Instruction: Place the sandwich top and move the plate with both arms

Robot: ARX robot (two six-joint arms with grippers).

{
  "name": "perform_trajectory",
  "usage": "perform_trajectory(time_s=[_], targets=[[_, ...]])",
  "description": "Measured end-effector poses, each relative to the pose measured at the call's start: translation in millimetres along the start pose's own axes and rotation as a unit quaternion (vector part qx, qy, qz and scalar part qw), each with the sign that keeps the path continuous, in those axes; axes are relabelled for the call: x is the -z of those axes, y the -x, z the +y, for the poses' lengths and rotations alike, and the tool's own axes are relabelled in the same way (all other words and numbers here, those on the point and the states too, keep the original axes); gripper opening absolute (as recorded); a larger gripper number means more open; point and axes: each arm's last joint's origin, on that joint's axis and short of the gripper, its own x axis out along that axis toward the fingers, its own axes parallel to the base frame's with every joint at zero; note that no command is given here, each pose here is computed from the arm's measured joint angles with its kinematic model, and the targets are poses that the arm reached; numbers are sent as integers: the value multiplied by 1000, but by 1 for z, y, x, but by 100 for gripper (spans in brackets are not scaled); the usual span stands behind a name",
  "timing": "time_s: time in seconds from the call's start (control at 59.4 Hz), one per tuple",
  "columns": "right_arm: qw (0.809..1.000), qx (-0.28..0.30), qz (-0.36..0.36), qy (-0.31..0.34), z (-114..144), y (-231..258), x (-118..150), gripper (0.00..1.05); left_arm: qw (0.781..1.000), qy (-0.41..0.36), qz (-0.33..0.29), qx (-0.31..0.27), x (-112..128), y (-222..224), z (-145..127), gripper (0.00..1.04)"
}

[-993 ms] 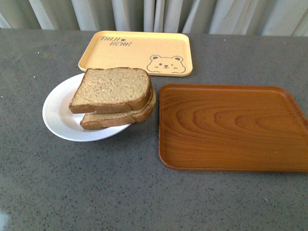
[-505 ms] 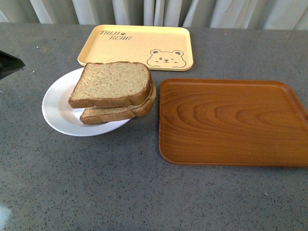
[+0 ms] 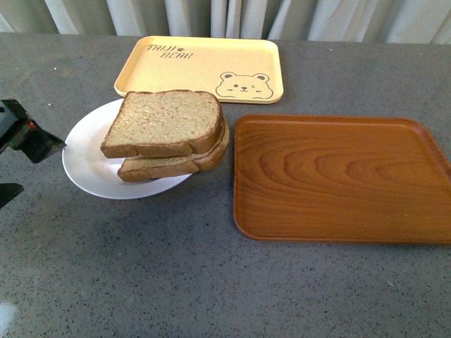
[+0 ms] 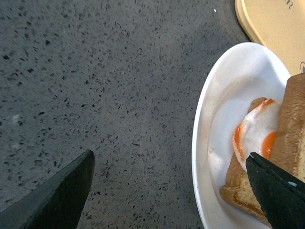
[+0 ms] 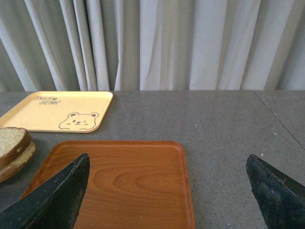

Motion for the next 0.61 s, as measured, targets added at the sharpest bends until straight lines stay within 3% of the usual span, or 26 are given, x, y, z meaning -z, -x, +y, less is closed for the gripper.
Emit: perform_trajectory(time_s=[0.606], targets=[[1000,0,0,0,0,0,0,96,999,25,16,31,9,-34,-21,96]])
